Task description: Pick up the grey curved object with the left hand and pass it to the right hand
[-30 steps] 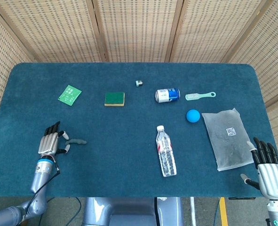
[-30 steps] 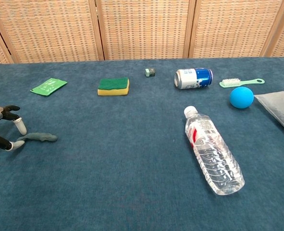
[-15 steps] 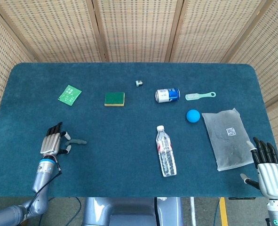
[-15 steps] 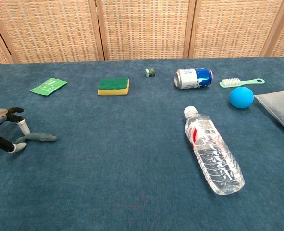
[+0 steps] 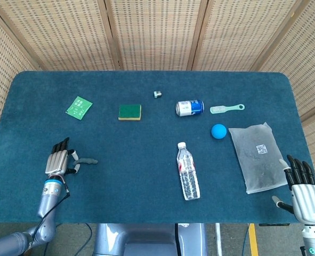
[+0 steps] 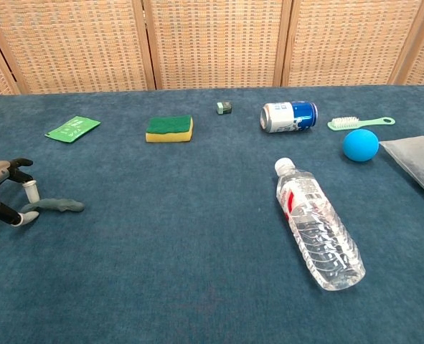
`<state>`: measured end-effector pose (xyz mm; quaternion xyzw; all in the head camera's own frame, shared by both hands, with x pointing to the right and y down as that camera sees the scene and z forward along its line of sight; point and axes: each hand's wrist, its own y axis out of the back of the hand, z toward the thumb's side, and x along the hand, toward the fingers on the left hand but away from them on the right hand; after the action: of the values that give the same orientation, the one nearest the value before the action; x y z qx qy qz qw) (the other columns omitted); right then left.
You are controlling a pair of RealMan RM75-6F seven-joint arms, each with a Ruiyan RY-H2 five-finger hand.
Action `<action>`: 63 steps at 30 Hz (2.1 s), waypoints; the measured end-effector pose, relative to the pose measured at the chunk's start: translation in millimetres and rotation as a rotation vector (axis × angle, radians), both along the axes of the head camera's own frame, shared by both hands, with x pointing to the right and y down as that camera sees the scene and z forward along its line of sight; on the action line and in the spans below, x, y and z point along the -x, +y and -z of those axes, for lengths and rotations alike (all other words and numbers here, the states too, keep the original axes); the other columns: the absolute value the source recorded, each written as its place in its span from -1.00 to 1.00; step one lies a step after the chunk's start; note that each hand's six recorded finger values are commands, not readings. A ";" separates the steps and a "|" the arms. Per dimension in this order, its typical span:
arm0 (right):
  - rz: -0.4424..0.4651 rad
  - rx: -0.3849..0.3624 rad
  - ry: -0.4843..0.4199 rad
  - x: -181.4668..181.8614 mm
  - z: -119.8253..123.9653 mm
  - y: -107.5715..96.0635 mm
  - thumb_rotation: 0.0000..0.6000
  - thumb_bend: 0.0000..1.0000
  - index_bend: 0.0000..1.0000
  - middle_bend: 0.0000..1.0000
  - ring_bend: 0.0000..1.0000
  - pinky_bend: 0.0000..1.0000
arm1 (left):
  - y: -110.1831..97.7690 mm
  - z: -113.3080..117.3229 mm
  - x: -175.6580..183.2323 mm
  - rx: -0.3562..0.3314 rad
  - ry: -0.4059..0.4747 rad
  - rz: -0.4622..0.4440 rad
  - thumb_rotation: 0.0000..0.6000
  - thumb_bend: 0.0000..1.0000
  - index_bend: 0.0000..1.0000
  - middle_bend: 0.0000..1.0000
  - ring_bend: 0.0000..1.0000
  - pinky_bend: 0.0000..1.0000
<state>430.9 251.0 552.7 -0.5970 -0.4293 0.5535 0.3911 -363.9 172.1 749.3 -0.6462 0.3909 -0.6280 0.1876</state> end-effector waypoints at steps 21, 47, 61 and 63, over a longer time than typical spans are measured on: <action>0.005 0.009 0.000 3.0 -3.5 -0.2 1.00 -1.00 -1.00 -1.00 -1.00 -1.00 | -8.6 13.5 -1.7 -0.026 0.159 0.079 1.00 0.18 0.52 -1.00 -1.00 -1.00; 0.225 0.000 -0.345 94.5 -0.2 -97.9 1.00 -1.00 -0.31 -1.00 -1.00 -1.00 | -65.4 52.1 -150.3 0.170 0.996 0.130 1.00 0.18 0.54 -1.00 -1.00 -1.00; 0.296 0.144 -0.502 179.3 -5.9 -143.3 1.00 -0.70 -0.22 -1.00 -1.00 -1.00 | -68.3 53.2 -257.7 0.206 1.073 0.083 1.00 0.18 0.54 -1.00 -1.00 -1.00; 0.306 0.144 -0.510 189.1 -4.2 -147.8 1.00 -0.63 -0.20 -1.00 -1.00 -1.00 | -67.3 53.4 -273.1 0.212 1.085 0.086 1.00 0.18 0.54 -1.00 -1.00 -1.00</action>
<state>241.8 103.2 556.9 -0.8006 -0.3785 0.3493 0.3061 -90.8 104.8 695.9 -0.8758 0.3923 -0.2482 -0.1323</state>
